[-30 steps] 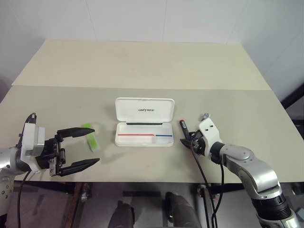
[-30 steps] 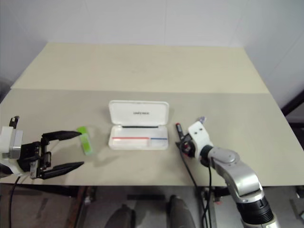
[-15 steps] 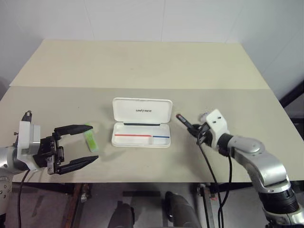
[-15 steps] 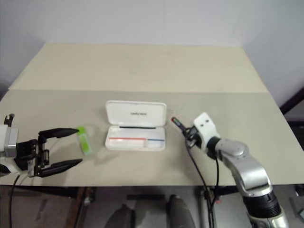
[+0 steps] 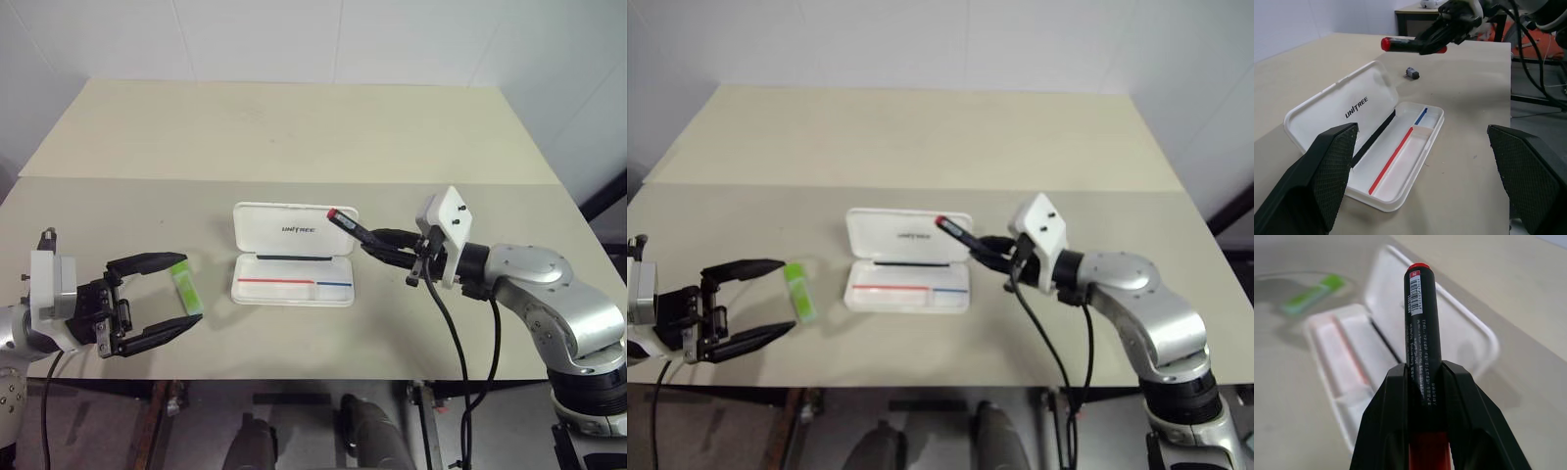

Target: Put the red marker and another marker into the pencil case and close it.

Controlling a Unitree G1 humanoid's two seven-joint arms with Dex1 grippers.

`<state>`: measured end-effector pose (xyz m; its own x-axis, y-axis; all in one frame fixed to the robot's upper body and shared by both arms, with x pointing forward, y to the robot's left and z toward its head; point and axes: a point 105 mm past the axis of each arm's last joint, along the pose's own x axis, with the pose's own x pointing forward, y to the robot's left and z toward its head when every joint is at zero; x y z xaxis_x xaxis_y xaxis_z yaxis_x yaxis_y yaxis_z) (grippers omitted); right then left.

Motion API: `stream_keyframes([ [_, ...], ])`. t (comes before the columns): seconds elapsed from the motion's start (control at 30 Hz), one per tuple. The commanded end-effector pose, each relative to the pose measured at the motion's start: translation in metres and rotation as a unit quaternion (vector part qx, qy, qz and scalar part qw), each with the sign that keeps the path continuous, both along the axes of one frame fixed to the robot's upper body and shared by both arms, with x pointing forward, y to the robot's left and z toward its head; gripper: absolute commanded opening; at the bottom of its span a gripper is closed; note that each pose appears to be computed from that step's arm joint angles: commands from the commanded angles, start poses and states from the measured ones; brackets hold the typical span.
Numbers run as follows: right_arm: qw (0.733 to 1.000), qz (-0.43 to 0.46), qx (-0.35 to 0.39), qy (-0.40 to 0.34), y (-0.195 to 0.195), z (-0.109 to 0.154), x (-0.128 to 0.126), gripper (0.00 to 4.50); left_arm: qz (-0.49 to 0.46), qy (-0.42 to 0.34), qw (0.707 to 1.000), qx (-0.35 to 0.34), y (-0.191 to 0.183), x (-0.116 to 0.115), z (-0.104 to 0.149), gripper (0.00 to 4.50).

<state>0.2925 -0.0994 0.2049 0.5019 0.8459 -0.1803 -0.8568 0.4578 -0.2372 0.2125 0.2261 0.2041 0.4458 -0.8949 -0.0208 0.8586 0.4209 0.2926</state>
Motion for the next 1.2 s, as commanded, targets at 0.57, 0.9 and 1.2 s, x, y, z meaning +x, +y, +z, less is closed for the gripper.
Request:
stream_keyframes([
  [0.57, 0.969, 0.192, -0.105, -0.115, 0.116, -0.034, 0.011, 0.61, 0.037, -0.023, 0.999, -0.009, 0.048, -0.009, -0.001, 4.50],
  [0.9, 0.962, 0.199, -0.120, -0.146, 0.124, -0.032, 0.027, 0.61, 0.023, -0.026, 0.999, -0.008, 0.047, -0.006, 0.006, 4.50],
  [1.2, 0.952, 0.202, -0.151, -0.171, 0.114, -0.028, 0.043, 0.61, 0.020, -0.028, 0.999, -0.004, 0.043, -0.006, 0.008, 4.50],
])
